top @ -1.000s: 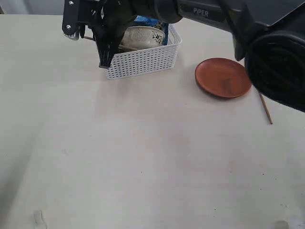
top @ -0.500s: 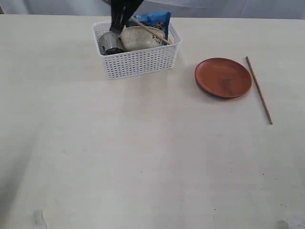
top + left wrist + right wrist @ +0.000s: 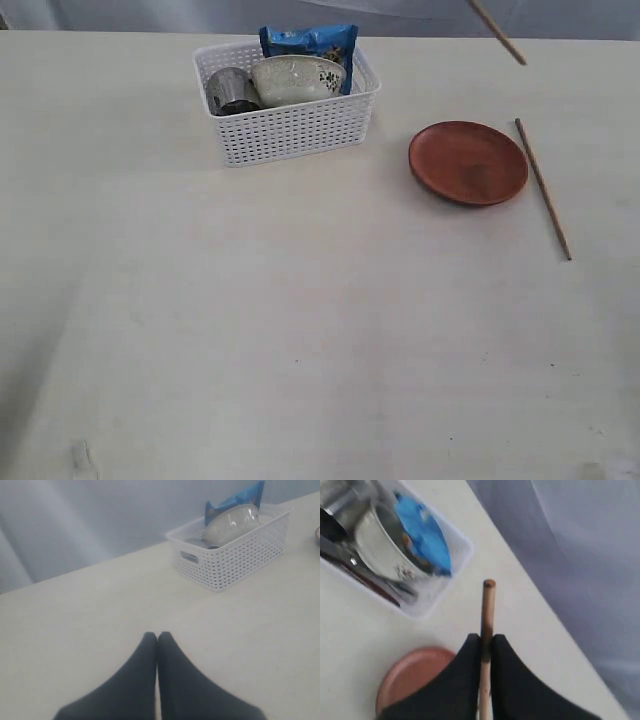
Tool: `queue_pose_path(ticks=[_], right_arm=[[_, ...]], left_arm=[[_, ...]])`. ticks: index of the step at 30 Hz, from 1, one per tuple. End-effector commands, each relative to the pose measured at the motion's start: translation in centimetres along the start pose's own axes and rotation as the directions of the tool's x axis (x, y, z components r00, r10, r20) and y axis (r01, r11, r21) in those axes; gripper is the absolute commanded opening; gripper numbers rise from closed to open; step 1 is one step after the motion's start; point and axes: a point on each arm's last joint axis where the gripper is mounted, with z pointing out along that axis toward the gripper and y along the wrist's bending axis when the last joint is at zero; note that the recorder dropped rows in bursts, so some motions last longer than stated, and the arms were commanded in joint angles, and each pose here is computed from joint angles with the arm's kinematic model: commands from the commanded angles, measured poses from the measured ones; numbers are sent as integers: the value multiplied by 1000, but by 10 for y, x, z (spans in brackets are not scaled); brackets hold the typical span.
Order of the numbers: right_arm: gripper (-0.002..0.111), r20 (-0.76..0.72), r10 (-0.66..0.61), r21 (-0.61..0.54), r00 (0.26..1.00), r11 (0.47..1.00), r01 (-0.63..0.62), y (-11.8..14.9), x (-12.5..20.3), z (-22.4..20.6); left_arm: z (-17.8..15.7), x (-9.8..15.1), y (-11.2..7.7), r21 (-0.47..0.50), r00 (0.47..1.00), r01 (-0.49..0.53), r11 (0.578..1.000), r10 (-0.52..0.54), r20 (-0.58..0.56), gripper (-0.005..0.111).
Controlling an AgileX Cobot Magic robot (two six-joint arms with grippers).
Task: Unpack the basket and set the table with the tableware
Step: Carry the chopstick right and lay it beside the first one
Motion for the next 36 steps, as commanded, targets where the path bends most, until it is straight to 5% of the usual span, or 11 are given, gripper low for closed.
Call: queue_pose_path(ticks=[1,7,15,22,33,36], right_arm=[[0,-147,181,29,972,983,-179,-33,37,11],[0,-270,458,78,847,887,-455,-69,108,58],[0,-427,670,-85,607,639,-765,-76,193,140],[0,-523,612,-46,593,674,-737,-66,221,187],[0,-361,698,-32,619,654,-756,-72,216,210],[10,-416,669,-51,616,659,-750,-64,221,218]], left_arm=[[0,1,-1,8,1000,10,1000,-10,-2,0],[0,1,-1,8,1000,10,1000,-10,-2,0],[0,1,-1,8,1000,10,1000,-10,-2,0],[0,1,-1,8,1000,10,1000,-10,-2,0],[0,1,-1,8,1000,10,1000,-10,-2,0],[0,1,-1,8,1000,10,1000,-10,-2,0]])
